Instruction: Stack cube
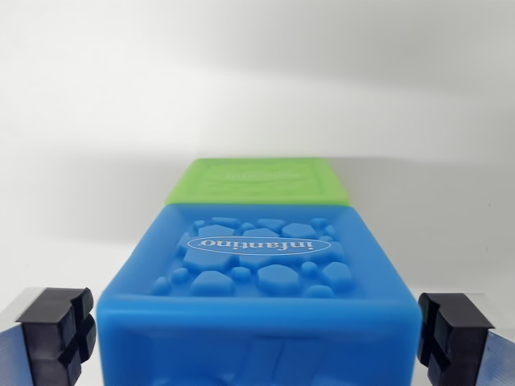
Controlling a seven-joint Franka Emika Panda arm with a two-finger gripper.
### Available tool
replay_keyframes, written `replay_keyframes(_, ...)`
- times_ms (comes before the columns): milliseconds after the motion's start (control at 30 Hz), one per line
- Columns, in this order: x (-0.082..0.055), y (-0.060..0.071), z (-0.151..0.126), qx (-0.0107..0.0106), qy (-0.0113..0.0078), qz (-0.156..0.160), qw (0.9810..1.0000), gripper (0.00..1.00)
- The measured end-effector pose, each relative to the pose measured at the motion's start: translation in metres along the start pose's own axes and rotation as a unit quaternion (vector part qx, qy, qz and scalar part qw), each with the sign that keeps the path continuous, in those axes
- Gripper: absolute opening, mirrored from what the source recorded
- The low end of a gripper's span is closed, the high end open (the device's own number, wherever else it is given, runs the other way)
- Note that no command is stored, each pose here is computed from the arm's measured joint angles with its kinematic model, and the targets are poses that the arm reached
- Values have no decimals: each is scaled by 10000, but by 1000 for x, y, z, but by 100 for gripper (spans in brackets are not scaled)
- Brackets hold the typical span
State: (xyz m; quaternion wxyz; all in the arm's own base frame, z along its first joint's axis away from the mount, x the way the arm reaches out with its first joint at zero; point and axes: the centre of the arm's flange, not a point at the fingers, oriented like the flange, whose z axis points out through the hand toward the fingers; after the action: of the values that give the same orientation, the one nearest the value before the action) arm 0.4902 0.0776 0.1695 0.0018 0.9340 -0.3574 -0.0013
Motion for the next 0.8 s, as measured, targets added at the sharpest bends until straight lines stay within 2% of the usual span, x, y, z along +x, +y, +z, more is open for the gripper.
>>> replay_keyframes(200,0,-1,-8,14,8,0,10000,100)
replay_keyframes(500,0,-1,-28,19,5,0,10000,100)
replay_keyframes(800,1,-1,-60,31,6,-2,10000,100)
